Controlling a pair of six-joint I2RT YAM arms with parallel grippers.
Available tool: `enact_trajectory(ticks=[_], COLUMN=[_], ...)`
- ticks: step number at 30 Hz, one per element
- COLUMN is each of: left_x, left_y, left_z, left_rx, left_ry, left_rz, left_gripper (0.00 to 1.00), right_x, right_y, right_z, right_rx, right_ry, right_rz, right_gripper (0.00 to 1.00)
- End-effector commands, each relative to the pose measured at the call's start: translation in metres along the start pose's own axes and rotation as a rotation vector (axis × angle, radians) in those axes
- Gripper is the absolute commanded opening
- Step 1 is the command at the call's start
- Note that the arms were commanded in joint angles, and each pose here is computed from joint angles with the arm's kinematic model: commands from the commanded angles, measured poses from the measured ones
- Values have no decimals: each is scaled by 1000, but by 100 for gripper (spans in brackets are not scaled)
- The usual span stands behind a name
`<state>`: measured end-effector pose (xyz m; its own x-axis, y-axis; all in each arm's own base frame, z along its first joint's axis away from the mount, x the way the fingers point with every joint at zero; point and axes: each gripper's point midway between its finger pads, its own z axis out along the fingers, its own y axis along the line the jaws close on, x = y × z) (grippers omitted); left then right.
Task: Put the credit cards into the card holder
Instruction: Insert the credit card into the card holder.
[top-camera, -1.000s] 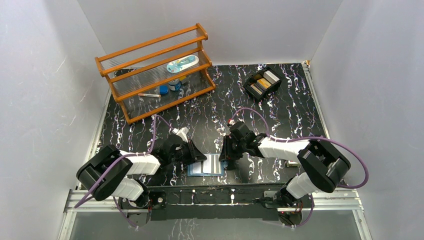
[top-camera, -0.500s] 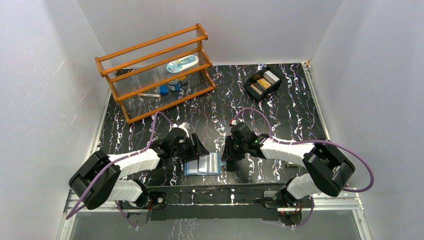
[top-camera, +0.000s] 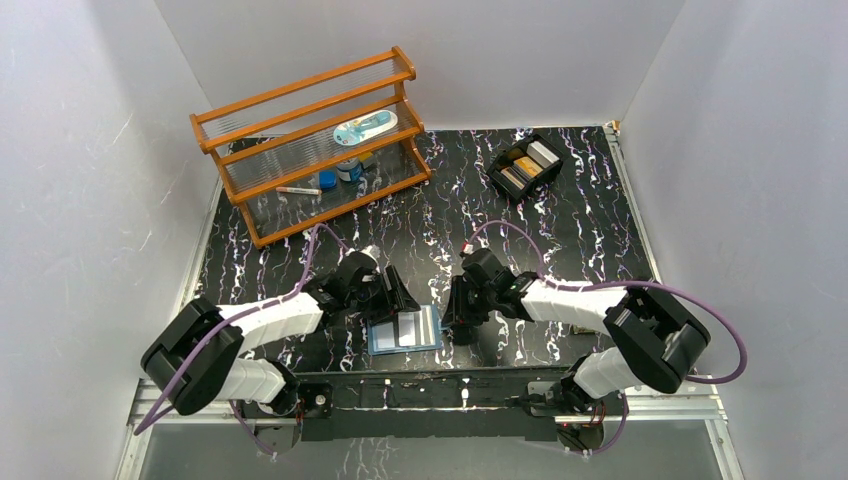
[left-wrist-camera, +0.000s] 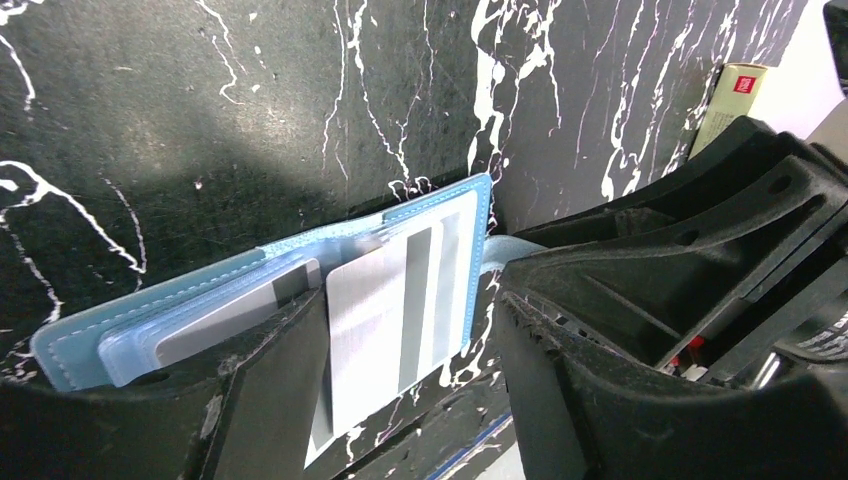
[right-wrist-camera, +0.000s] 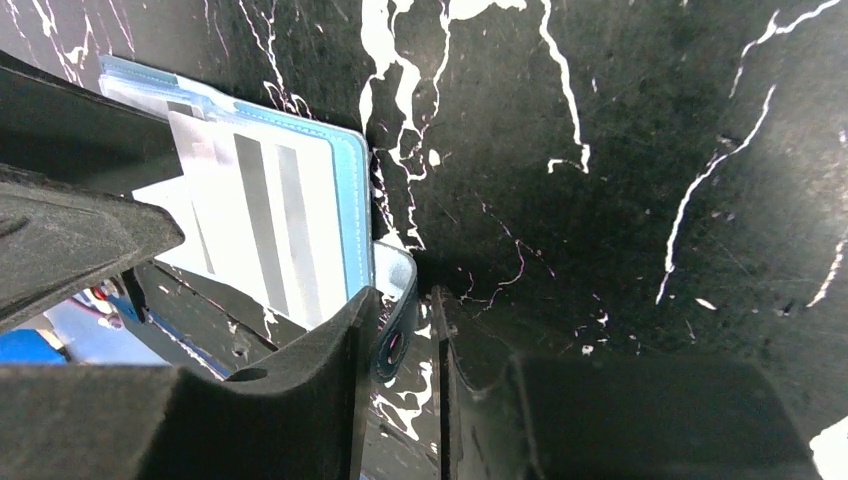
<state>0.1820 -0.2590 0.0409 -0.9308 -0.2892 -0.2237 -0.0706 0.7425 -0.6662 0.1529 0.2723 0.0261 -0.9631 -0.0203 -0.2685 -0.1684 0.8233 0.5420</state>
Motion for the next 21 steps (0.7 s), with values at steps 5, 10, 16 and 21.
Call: enact_trajectory(ticks=[5,10,16,21], left_x=[12,13,10,0], left_y=[-16,-27,-43,-40], left_z=[19,29,24,20], left_rx=[29,16,35,-65], left_ry=[64,84,85,81], left_rz=[-89,-99,-199,-126], left_gripper=[59,59,60,64], right_x=[5,2,-10,-16], right_y=[8,0,-8,-6], right_z=[3,-2,-12,-17], right_rx=[-52,-24,6,24], right_ry=[-45,-112,-204,-224], right_rz=[110,179,208,193], right_gripper=[33,31,32,33])
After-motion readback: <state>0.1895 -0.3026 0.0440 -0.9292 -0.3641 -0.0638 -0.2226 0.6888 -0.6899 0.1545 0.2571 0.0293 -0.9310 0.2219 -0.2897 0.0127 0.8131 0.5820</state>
